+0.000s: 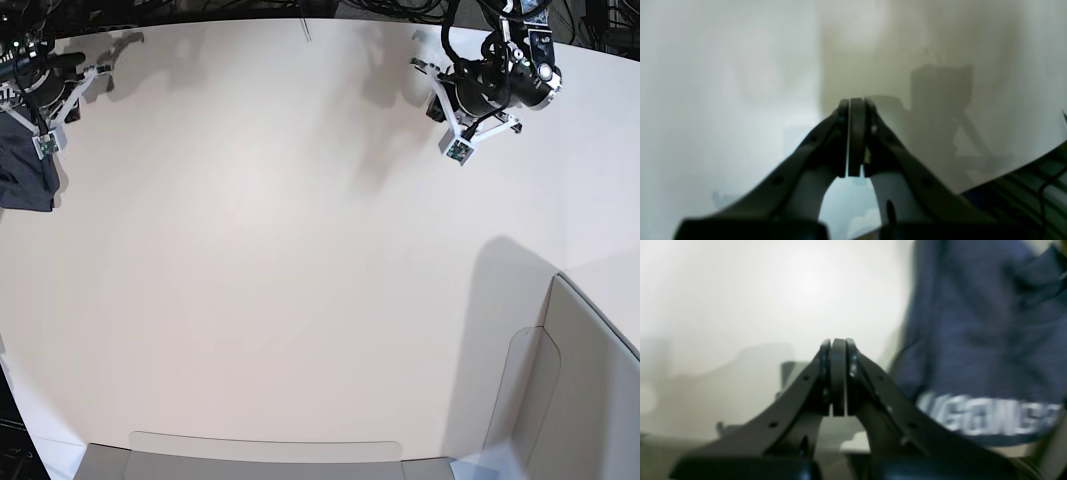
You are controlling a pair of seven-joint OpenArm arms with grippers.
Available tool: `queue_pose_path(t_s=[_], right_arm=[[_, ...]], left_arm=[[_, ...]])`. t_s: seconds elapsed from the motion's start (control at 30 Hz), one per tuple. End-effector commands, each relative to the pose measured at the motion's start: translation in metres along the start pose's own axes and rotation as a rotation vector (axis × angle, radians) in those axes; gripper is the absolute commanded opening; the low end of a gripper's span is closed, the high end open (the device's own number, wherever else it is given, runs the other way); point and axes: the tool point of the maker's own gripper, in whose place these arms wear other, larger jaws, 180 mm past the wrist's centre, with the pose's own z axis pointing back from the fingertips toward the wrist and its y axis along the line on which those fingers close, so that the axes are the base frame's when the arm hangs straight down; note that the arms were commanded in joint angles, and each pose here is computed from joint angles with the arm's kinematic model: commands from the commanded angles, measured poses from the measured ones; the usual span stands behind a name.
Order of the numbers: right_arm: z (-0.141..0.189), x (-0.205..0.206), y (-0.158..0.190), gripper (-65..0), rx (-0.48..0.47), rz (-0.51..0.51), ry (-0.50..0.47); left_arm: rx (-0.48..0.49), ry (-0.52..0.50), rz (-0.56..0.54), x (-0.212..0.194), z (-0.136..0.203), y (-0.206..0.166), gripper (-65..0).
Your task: Layout the t-shirt on the table in an organized manner, then fold the t-shirt properly
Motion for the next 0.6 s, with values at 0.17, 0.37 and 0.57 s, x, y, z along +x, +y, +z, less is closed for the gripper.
queue_pose_path(t_s=[0.17, 0.37, 0.57], right_arm=[[0.025, -0.011, 0.018, -65.0, 0.194, -0.002, -0.005], [0.062, -0.021, 0.028, -65.0, 0.373, -0.109, -0.018], [0.072, -0.050, 0.047, -65.0, 0.455, -0.140, 0.085]], left_arm=[[0.017, 0.044, 0.023, -0.027, 0.009, 0.005, -65.0], [0.091, 0.024, 0.201, -0.058, 0.042, 0.045, -65.0], [0.083, 0.005, 0.393, -0.100, 0.090, 0.062, -65.0]])
